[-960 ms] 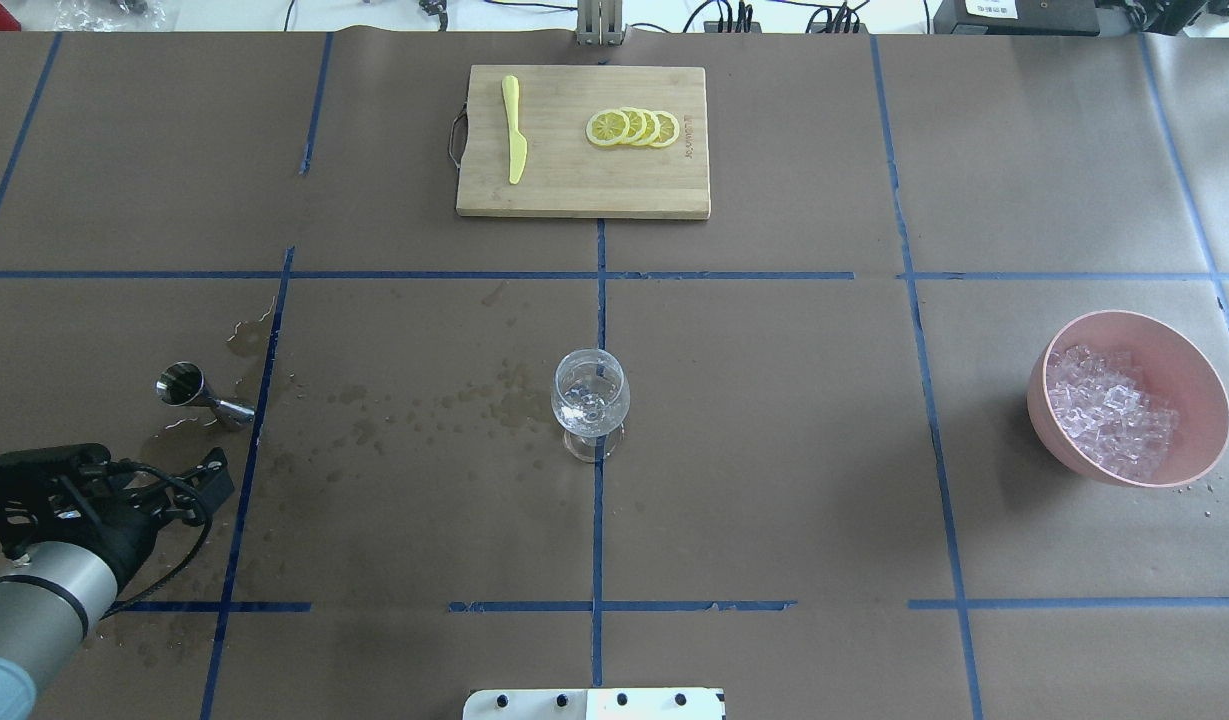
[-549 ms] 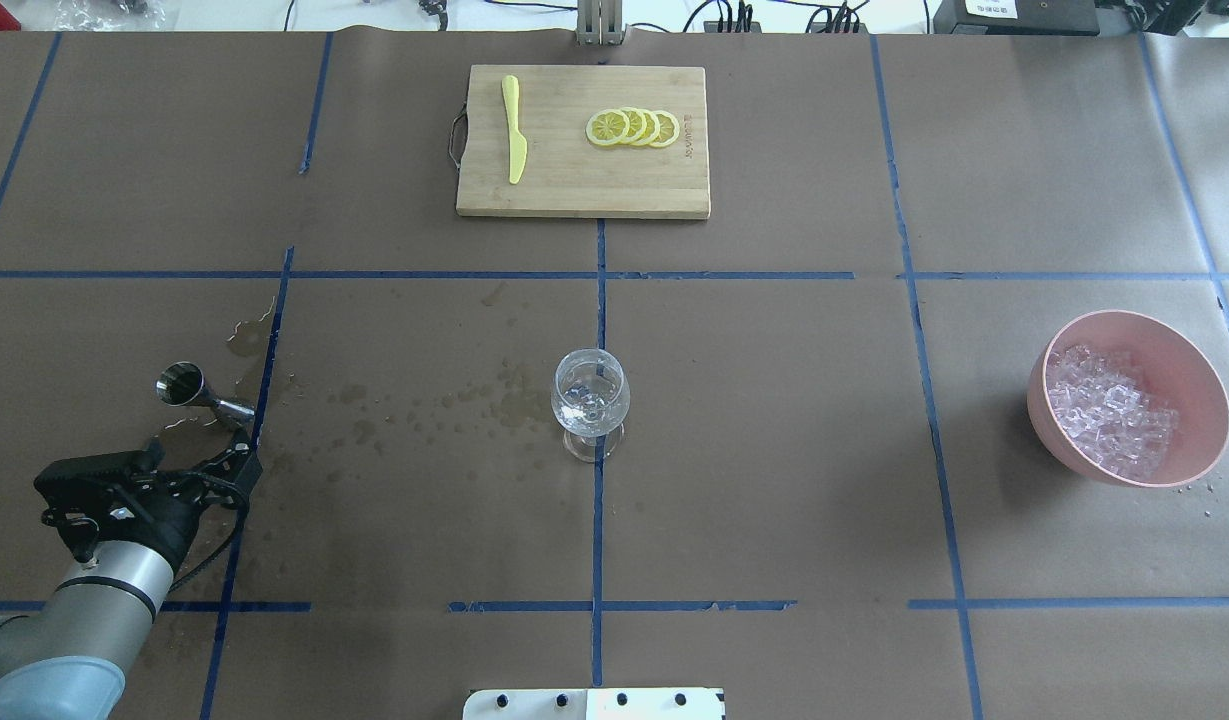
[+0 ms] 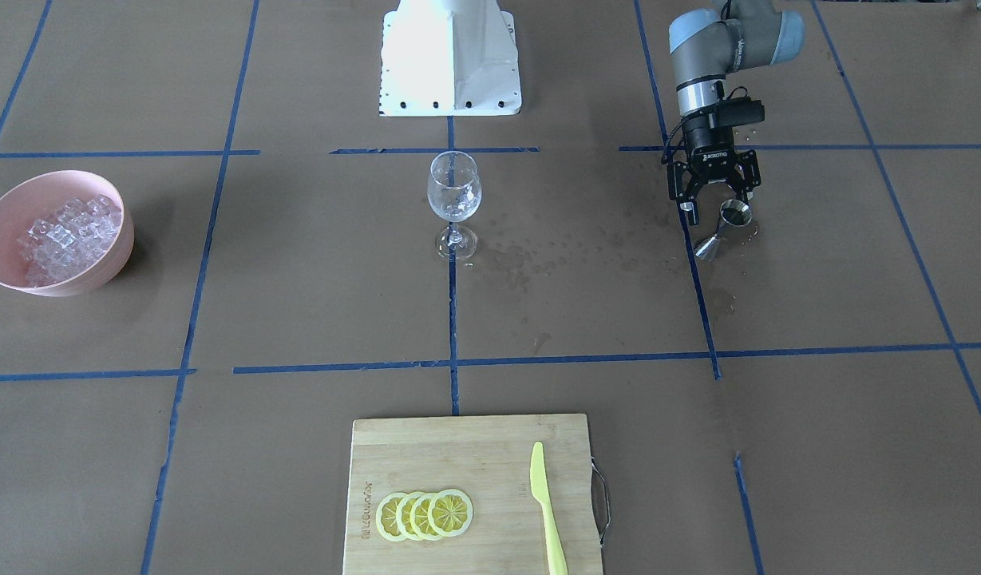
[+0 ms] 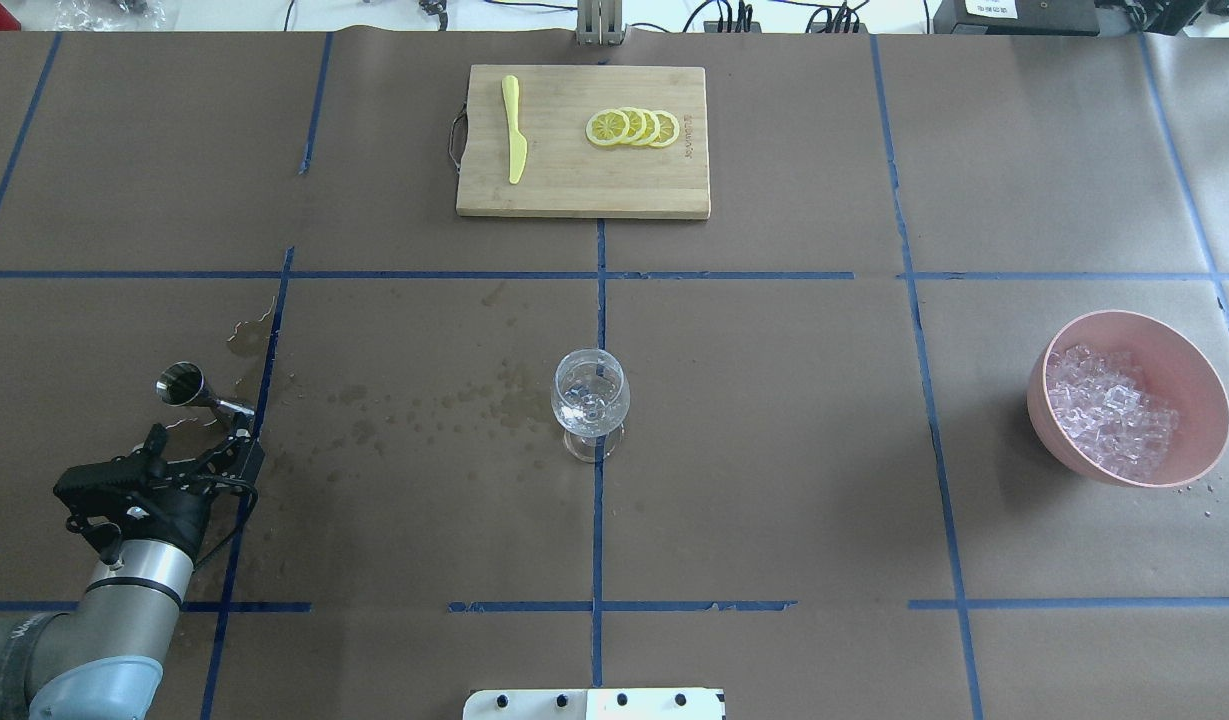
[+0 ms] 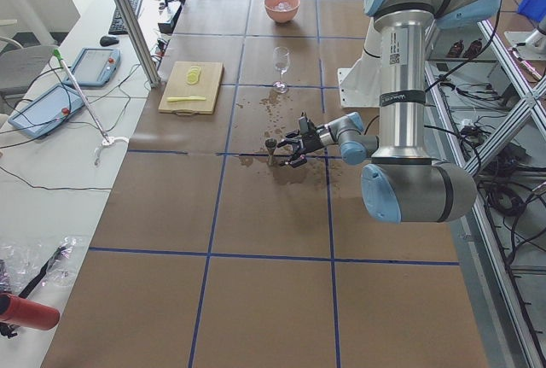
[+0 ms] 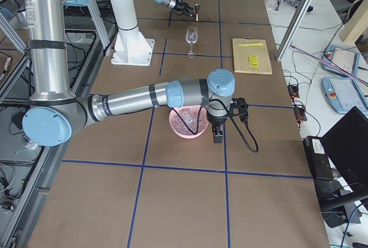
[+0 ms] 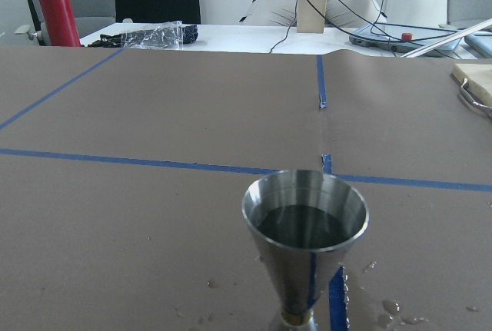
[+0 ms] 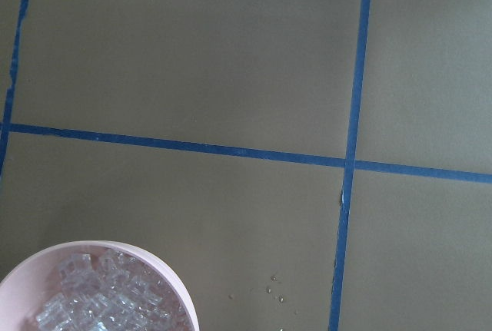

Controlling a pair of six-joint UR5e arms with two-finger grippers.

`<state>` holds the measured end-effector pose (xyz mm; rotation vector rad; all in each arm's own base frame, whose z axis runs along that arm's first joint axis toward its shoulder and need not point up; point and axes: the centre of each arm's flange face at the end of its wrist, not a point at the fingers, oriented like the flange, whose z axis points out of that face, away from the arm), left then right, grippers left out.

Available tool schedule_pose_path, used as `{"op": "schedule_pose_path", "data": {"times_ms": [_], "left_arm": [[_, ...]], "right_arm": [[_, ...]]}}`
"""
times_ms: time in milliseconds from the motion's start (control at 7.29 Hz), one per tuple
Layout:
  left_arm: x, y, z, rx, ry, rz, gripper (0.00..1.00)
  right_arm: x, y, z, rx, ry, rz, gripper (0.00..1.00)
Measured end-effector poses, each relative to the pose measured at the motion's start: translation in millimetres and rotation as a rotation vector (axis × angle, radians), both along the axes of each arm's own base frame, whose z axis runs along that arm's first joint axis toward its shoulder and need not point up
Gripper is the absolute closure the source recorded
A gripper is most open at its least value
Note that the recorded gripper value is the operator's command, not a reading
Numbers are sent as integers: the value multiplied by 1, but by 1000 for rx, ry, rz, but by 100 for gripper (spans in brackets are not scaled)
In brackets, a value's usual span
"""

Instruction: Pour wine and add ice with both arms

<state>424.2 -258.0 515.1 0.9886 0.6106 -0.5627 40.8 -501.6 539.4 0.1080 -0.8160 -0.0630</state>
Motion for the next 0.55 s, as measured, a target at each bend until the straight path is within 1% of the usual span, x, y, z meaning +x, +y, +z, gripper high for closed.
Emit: {"op": "schedule_pose_path", "data": {"times_ms": [549], "left_arm": [[4,-10,-1,63,-10,-61,15]], "right_arm": [[-1,-1,-3,5,-9,-2,0]]}}
